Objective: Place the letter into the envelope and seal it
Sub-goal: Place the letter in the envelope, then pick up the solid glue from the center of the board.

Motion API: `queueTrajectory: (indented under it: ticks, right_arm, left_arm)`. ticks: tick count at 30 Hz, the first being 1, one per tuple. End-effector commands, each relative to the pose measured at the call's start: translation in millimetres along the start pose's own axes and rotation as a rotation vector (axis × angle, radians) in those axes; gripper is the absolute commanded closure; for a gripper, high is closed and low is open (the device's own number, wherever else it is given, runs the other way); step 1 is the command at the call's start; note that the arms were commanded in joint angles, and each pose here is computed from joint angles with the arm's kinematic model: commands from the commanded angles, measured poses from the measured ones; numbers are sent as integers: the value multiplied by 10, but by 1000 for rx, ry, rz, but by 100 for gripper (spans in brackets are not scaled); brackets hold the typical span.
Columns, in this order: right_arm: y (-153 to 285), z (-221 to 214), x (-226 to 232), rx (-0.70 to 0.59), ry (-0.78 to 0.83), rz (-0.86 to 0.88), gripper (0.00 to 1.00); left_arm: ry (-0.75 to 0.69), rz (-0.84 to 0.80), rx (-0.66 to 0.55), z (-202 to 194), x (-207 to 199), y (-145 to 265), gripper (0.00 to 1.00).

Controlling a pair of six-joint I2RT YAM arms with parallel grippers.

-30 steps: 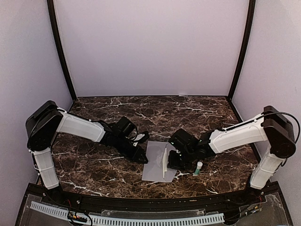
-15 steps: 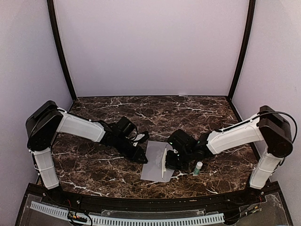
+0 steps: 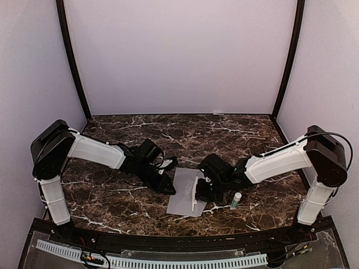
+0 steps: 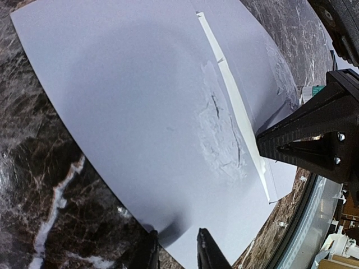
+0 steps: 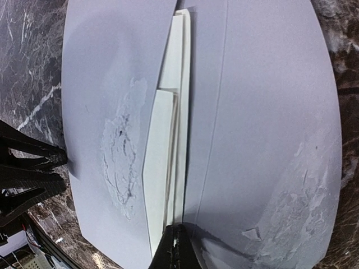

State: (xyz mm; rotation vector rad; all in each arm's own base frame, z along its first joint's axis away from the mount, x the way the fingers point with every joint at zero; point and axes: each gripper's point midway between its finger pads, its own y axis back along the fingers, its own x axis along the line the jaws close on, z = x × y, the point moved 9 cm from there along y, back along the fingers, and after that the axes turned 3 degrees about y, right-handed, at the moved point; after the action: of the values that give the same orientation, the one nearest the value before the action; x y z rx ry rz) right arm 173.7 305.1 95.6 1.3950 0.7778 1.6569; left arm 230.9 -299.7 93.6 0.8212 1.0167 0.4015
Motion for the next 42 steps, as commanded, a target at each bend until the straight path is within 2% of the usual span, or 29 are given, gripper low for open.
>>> queueTrajectory:
  ticks: [1,13,16,19,24,33,35,37,42]
  right_arm:
    - [-116,-15,35,13,23,8,100]
    - [-103,20,87,6,39,2,100]
    - [-24,28,90,-7,41,-2,100]
    - [164,54,158,-33,56,27,99]
    - [605,112,250,-96,114,39,79]
    - [1463,163,143,-245,272,-58,40]
    - [1603,157,46,-258,291,-97,27]
    - [1726,149,-76,-260,296,-158,20]
    - [1971,79,-342,-238,306,-319,16]
  left_arm:
    - [28,4,75,-119,38,-76,77]
    - [24,5,62,-108,6,-57,77]
    - [6,33,15,-53,-16,28,77]
    - [-50,72,-82,24,-76,233,75]
    - [-112,127,-336,132,-186,781,57]
    - [51,205,-631,-47,-314,1823,22]
    - [106,201,-662,-138,-350,2063,16]
    - [167,211,-665,-218,-381,2241,15]
    - [296,194,-629,-406,-439,2415,14]
